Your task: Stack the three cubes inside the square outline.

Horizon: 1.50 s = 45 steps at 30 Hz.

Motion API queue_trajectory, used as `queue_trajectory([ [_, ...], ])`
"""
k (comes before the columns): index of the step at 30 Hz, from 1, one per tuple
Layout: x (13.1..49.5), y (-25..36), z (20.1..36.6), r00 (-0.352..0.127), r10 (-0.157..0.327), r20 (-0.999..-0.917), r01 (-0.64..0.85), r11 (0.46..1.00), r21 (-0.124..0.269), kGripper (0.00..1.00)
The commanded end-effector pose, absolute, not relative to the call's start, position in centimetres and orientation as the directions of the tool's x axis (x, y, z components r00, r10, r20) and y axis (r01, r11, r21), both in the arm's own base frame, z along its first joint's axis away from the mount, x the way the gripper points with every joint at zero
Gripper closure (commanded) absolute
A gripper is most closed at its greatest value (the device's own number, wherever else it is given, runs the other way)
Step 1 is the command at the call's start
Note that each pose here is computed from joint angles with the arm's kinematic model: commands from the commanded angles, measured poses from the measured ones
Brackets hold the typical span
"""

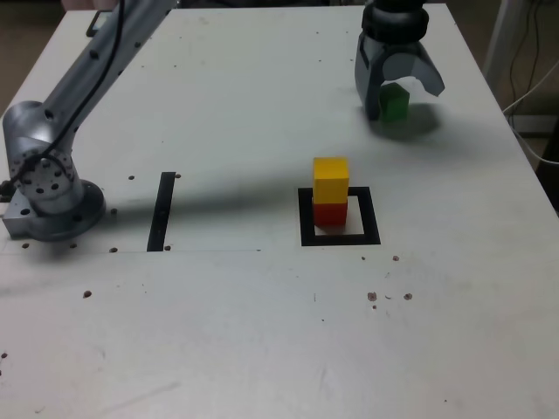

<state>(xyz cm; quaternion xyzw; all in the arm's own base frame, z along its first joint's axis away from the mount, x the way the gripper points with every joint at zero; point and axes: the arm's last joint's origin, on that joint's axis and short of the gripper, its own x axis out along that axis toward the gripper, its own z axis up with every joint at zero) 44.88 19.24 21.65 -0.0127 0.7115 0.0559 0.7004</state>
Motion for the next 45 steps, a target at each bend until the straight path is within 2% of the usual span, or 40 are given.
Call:
queue_trajectory([
  [1, 45.0, 19.2, 21.5, -0.025, 0.061, -0.9978, -0.108, 0.992, 0.063, 0.13],
  [4, 45.0, 19.2, 21.5, -0.044, 0.055, -0.9975, -0.135, 0.989, 0.061, 0.19],
  [6, 44.9, 19.2, 21.6, -0.060, 0.054, -0.9967, -0.160, 0.985, 0.063, 0.27],
  [11, 45.1, 18.7, 22.3, -0.069, 0.099, -0.9928, -0.193, 0.975, 0.110, 0.62],
  [13, 45.3, 18.5, 22.6, -0.062, 0.114, -0.9915, -0.187, 0.974, 0.124, 0.69],
  [20, 45.7, 17.9, 22.7, -0.051, 0.118, -0.9917, -0.170, 0.977, 0.125, 0.71],
  [26, 46.2, 17.8, 22.2, -0.051, 0.117, -0.9918, -0.163, 0.979, 0.124, 0.71],
  [37, 46.5, 17.8, 21.8, -0.050, 0.112, -0.9924, -0.163, 0.979, 0.119, 0.81],
  [41, 46.3, 17.7, 22.3, -0.049, 0.114, -0.9923, -0.160, 0.980, 0.121, 0.88],
  [45, 45.8, 17.1, 23.8, -0.041, 0.123, -0.9916, -0.144, 0.981, 0.128, 0.89],
])
